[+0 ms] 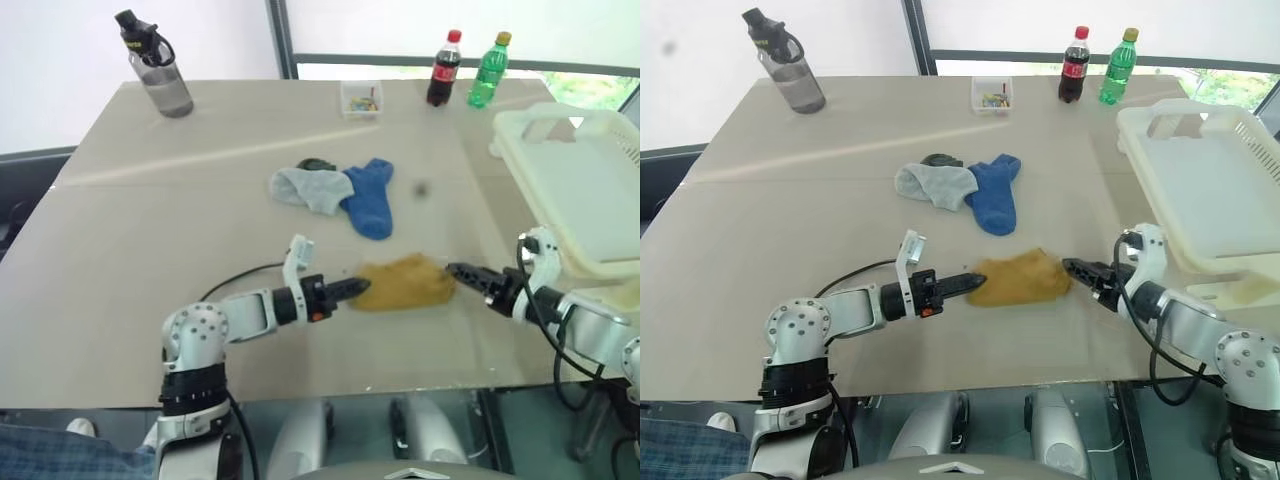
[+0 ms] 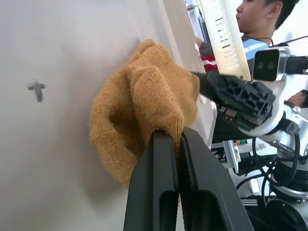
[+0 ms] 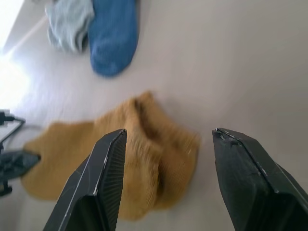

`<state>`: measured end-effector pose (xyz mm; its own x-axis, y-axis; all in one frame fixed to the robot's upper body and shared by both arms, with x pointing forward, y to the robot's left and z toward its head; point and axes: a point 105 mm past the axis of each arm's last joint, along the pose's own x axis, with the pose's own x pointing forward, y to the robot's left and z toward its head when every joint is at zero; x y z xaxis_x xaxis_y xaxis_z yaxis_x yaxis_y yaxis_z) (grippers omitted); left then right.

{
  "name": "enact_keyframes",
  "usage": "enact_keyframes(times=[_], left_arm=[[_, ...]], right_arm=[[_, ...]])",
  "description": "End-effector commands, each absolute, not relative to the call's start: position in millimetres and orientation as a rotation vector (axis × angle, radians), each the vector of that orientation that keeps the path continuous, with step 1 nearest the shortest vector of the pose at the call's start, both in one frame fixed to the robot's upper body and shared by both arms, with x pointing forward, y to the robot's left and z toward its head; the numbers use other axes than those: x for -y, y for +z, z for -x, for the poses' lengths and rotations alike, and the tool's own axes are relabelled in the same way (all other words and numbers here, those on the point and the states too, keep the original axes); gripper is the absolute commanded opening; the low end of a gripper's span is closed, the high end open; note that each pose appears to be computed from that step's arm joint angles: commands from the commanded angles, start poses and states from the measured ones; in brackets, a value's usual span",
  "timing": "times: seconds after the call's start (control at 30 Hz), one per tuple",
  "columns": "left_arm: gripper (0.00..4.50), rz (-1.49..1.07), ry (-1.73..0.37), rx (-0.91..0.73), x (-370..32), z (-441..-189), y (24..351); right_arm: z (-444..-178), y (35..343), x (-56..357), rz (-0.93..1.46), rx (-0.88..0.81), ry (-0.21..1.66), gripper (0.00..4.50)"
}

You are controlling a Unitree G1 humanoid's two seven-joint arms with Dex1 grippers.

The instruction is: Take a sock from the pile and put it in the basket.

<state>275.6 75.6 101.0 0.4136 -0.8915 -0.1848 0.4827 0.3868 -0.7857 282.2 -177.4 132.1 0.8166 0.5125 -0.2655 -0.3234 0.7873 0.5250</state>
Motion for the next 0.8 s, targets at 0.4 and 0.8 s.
enact_keyframes(times=[0.4, 0.8], left_arm=[[0.0, 0.699, -1.009, -0.634, -72, -273, 109], [0.0, 0.646, -1.013, -0.606, -72, -273, 109]], right_arm=[[-272, 153, 122, -0.579, -0.334, 0.728, 2.89], [-289, 81, 107, -0.726, -0.592, 0.554, 2.89]])
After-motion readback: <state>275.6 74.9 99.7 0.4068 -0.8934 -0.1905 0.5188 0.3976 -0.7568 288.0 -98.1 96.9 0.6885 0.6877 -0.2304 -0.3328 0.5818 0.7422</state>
